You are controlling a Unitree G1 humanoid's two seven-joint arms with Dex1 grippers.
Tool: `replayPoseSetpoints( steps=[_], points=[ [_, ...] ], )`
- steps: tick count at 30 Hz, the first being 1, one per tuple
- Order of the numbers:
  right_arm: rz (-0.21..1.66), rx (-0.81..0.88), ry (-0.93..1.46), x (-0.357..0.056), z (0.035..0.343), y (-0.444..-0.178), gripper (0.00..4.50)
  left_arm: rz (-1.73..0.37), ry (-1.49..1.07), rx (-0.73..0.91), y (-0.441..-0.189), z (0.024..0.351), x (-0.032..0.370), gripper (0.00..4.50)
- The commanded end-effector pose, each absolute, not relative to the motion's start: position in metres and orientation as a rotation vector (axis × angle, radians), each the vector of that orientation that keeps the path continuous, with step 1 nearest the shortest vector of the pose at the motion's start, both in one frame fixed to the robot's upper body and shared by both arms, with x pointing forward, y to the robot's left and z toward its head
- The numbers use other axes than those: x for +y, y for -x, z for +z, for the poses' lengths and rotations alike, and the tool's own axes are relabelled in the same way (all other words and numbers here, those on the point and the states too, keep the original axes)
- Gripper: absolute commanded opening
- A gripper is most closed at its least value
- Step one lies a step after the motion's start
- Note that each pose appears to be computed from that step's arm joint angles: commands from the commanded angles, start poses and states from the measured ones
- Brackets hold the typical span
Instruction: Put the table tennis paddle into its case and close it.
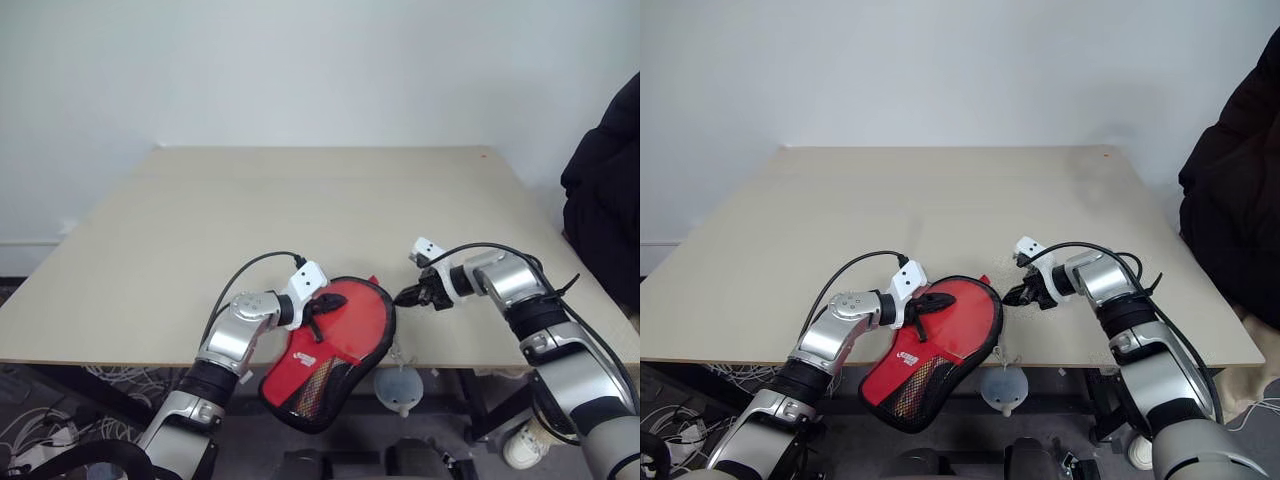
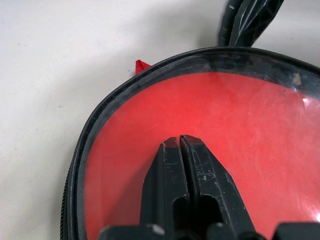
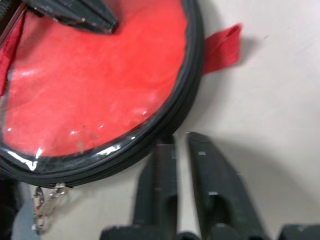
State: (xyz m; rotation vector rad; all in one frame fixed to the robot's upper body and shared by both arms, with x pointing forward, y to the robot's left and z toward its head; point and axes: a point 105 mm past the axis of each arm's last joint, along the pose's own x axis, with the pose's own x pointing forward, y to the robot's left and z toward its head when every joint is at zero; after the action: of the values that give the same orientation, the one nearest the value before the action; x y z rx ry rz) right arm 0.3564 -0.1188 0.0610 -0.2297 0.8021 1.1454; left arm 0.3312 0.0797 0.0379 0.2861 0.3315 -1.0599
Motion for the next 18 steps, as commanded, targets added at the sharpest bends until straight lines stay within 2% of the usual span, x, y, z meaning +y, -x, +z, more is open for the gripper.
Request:
replayPoseSetpoints(
  steps=[1,7,13,18],
  points=[
    [1.152,0.758,0.276,-0.121,0.075,-0.363,1.66,-1.067,-0.308,0.374,-0.327,0.027,0.080,0.00],
    [1.119,0.799,0.248,-0.120,0.071,-0.365,3.31,-1.073,-0.309,0.373,-0.326,0.027,0.078,0.00],
    [1.121,0.843,0.202,-0.117,0.066,-0.360,3.31,-1.070,-0.315,0.365,-0.327,0.028,0.079,0.00],
    [1.107,0.844,0.164,-0.124,0.077,-0.363,3.31,-1.068,-0.319,0.363,-0.327,0.029,0.082,0.00]
  ],
)
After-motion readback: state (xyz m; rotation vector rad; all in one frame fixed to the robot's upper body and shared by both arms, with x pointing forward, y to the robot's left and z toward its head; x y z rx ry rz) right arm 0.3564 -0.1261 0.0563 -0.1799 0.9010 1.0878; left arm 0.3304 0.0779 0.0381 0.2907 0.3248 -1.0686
